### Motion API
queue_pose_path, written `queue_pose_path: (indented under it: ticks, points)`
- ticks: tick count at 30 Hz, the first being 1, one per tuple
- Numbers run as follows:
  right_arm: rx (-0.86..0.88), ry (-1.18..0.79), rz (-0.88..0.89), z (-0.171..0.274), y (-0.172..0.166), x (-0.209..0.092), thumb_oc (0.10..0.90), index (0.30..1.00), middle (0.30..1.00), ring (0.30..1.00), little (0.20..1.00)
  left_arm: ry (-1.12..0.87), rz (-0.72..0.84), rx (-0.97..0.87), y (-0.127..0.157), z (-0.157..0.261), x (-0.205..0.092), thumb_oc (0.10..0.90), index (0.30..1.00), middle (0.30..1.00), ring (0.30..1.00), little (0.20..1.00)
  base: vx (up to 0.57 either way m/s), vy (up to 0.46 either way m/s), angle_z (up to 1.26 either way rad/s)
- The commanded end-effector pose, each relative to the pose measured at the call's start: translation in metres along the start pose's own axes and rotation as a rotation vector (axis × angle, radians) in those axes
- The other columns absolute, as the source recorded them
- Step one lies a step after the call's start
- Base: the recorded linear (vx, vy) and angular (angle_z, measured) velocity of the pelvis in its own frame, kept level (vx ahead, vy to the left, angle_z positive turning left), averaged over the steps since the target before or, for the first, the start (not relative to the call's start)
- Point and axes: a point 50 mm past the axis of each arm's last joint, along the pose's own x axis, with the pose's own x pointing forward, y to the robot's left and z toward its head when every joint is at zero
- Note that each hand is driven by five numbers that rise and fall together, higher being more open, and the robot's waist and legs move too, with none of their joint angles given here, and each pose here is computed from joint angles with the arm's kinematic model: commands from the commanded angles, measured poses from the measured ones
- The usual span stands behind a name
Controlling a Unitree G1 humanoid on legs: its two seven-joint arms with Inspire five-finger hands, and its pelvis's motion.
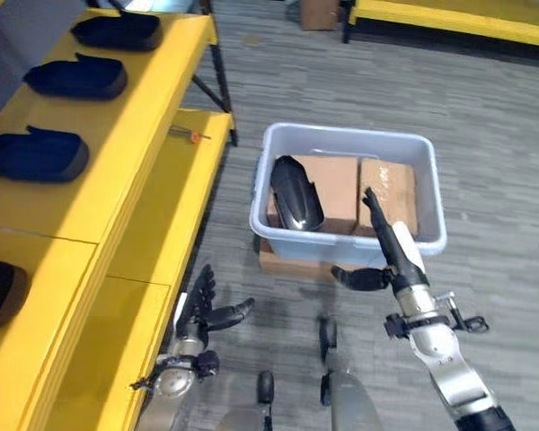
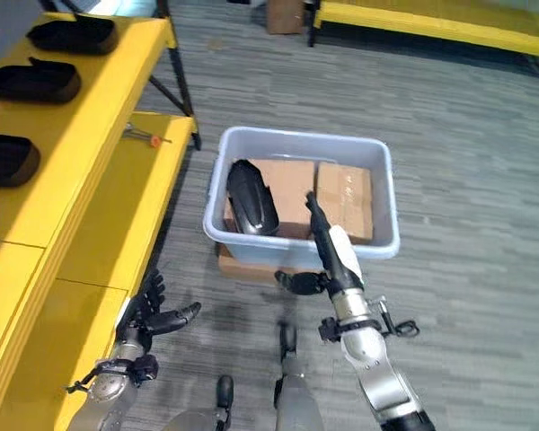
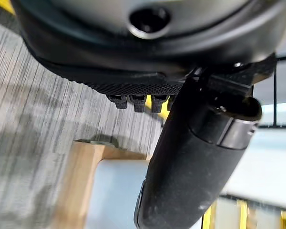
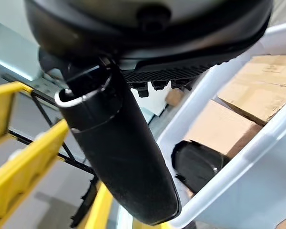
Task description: Move parts from the plastic box to the shelf.
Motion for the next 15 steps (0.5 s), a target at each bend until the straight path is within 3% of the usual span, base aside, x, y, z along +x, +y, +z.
queue_pose_path:
  ticks: [1,15]
  points:
    - [-0.058,-0.278,-0.158,0.048,-0.040,0.020,0.900,1.000,1.000,1.000,1.000,-0.270,-0.062,-0.026,-0.004,0.056,0.008,0.900,1.000,1.000,1.000,1.000,0.25,-0.162,0.07]
    - [-0.091,-0.320,-0.215,0.055,-0.054,0.025,0.900,1.000,1.000,1.000,1.000,-0.301,-0.110,-0.075,-0.016,0.067,0.011,0.900,1.000,1.000,1.000,1.000,0.09,-0.135,0.21]
